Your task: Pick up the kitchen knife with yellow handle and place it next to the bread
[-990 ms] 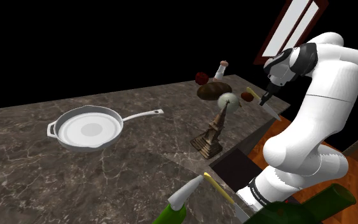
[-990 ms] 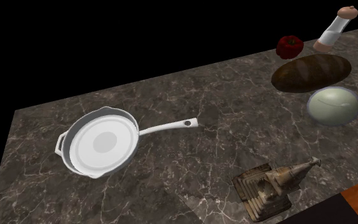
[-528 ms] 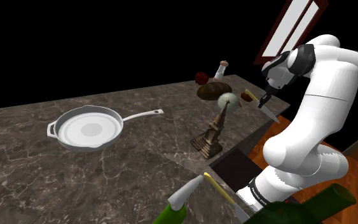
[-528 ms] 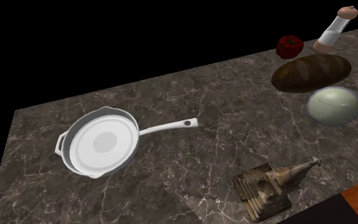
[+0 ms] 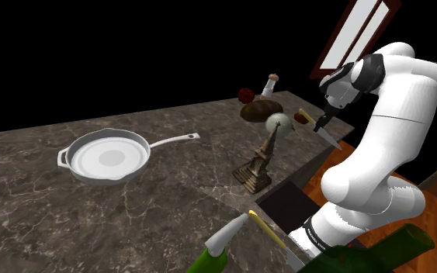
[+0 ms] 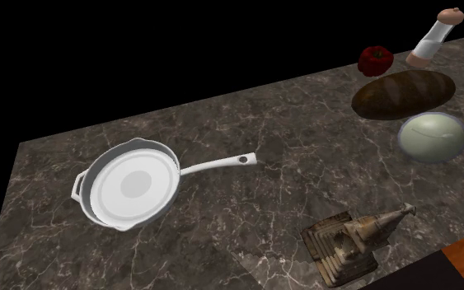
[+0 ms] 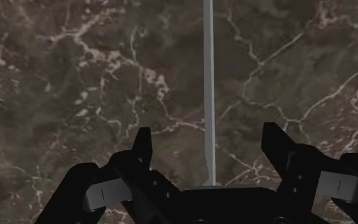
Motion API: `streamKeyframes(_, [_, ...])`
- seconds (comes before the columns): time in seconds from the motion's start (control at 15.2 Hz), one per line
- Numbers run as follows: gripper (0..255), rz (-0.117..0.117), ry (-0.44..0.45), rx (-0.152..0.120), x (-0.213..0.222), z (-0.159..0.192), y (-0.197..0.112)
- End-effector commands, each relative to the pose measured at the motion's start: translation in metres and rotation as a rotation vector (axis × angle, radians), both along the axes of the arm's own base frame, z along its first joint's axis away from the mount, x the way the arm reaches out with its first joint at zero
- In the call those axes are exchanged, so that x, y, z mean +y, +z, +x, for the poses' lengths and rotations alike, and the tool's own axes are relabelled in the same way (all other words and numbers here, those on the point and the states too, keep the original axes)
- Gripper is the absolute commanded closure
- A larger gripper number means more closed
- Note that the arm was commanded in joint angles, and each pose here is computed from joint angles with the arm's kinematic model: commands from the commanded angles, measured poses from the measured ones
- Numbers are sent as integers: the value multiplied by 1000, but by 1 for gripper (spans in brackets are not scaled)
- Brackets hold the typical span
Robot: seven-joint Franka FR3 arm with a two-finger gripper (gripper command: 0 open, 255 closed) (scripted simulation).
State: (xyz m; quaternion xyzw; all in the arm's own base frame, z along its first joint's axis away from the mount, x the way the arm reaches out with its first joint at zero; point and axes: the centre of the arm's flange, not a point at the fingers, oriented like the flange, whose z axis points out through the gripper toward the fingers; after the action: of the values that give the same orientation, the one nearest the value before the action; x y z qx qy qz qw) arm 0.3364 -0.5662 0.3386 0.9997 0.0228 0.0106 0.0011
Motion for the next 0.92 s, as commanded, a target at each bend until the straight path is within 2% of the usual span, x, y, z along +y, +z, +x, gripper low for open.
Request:
streamKeyframes(0.0, [0,0,0,0,0,0,0])
streamKeyframes(0.07, [0,0,0,0,0,0,0])
streamKeyframes(0.33, [0,0,0,0,0,-1,50])
streamKeyframes(0.86, [0,0,0,0,0,-1,50])
